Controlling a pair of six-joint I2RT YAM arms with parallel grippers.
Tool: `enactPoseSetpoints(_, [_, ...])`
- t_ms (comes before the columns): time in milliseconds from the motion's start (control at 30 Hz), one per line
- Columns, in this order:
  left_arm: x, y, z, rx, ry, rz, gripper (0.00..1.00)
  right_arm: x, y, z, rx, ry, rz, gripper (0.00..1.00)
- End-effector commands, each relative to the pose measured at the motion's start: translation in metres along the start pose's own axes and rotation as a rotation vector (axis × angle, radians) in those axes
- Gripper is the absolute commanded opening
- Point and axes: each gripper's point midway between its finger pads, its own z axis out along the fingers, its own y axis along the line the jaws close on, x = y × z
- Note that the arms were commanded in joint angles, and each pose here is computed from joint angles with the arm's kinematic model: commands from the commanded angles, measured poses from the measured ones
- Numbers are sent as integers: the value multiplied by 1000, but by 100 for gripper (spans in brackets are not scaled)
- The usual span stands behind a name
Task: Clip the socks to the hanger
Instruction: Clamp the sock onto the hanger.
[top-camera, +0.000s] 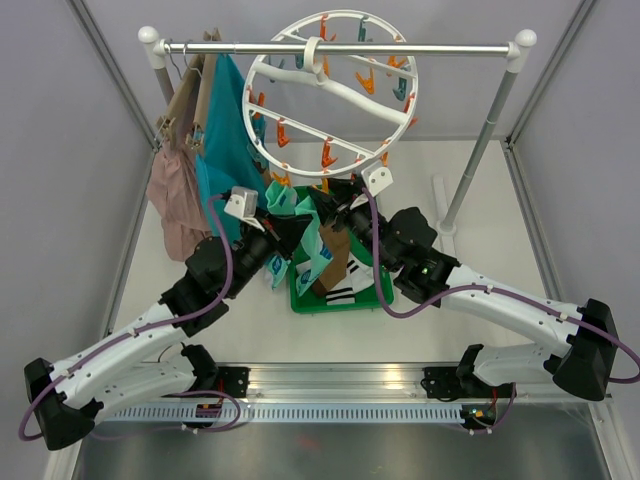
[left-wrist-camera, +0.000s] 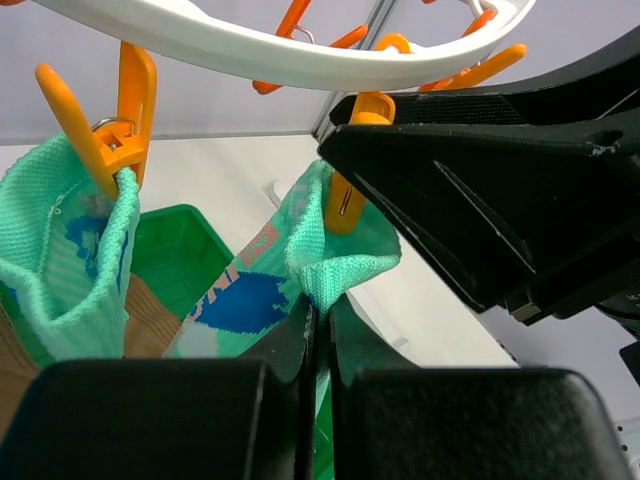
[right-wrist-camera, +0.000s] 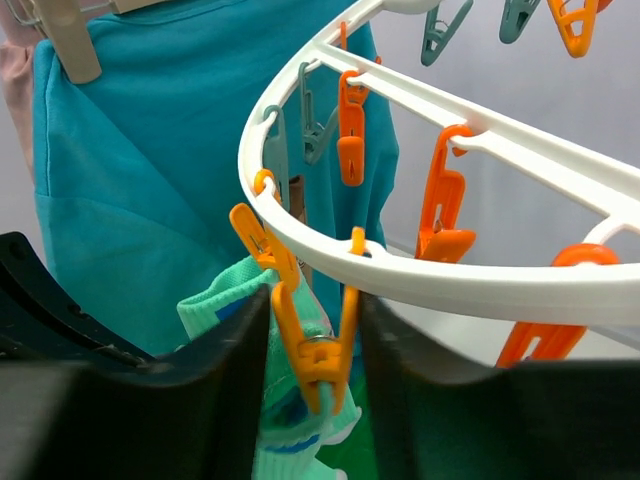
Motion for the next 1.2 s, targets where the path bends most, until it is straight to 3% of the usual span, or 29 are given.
enactPoseSetpoints(0, [-35,-15,3,33,-94,-51,2,-4,0,-3,5,3,22,50])
enactPoseSetpoints(133, [-34,-13,5,22,-87,-43,2,-7,1,-5,4,2,54,66])
enactPoseSetpoints(300, [-39,-6,5,-24,-86,-2,2,-16,0,-10,10,4,95,73])
enactPoseSetpoints(733, [-94,34,-11,-312,-82,280,3,-11,-18,-53,82,91,210,77])
enactPoseSetpoints(967, [-126,39,-18,-377,-113,372,3,19,-30,-72,147,192,213,78])
enactPoseSetpoints(1167, [-130,45,-16,-415,-99,437,3,60,-37,-78,208,324,186,78])
